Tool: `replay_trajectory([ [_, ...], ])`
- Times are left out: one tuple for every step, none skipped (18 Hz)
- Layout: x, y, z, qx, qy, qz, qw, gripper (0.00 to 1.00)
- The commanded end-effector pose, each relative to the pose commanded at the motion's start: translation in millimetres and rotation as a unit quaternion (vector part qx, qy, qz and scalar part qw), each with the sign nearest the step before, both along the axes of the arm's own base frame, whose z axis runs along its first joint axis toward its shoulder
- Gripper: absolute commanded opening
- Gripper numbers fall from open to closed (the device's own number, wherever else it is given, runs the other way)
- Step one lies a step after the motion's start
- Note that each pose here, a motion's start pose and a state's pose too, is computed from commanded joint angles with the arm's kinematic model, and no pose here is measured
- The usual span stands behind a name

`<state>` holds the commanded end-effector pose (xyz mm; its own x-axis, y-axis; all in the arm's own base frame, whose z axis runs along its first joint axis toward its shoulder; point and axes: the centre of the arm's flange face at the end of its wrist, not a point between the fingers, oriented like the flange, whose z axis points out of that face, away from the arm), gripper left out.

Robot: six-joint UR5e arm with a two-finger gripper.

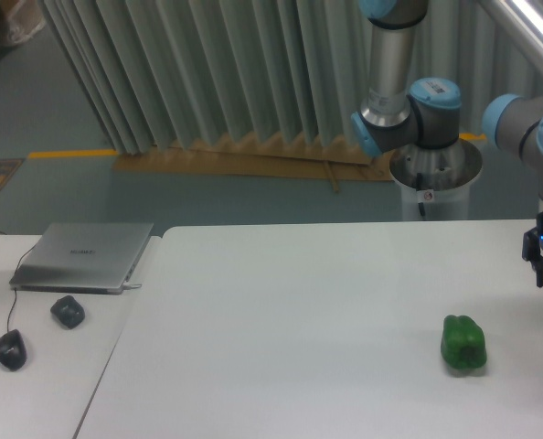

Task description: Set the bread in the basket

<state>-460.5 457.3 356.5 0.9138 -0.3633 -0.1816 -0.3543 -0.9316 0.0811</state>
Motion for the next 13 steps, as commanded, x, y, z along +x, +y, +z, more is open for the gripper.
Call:
replay_trajectory([
  [-5,3,-5,-0.002,0.003,0.002,1.0,1.0],
  [-10,8,-8,0.0,0.008,0.005,1.0,1.0],
  [-13,14,-11,0.004,0.012,0.011,0.9999,1.0],
  [-15,20,-13,0.006,0.012,0.017,0.9998,1.0],
  [-19,23,-16,0.006,0.014,0.018,0.9997,1.0],
  [-24,26,-18,0.008,0.017,0.018,0.9997,1.0],
  [-28,28,-22,0.009,0.017,0.018,0.9997,1.0],
  [-30,30,-27,0.008,0.017,0.017,0.9997,1.0],
  [-31,32,-33,0.008,0.017,0.015,0.9997,1.0],
  [-32,33,-37,0.008,0.016,0.015,0.9997,1.0],
  [-32,35,-41,0.006,0.014,0.013,0.9998,1.0],
  [-32,39,-51,0.003,0.01,0.011,0.9999,1.0],
  [-32,39,-56,-0.001,0.007,0.011,0.9999,1.0],
])
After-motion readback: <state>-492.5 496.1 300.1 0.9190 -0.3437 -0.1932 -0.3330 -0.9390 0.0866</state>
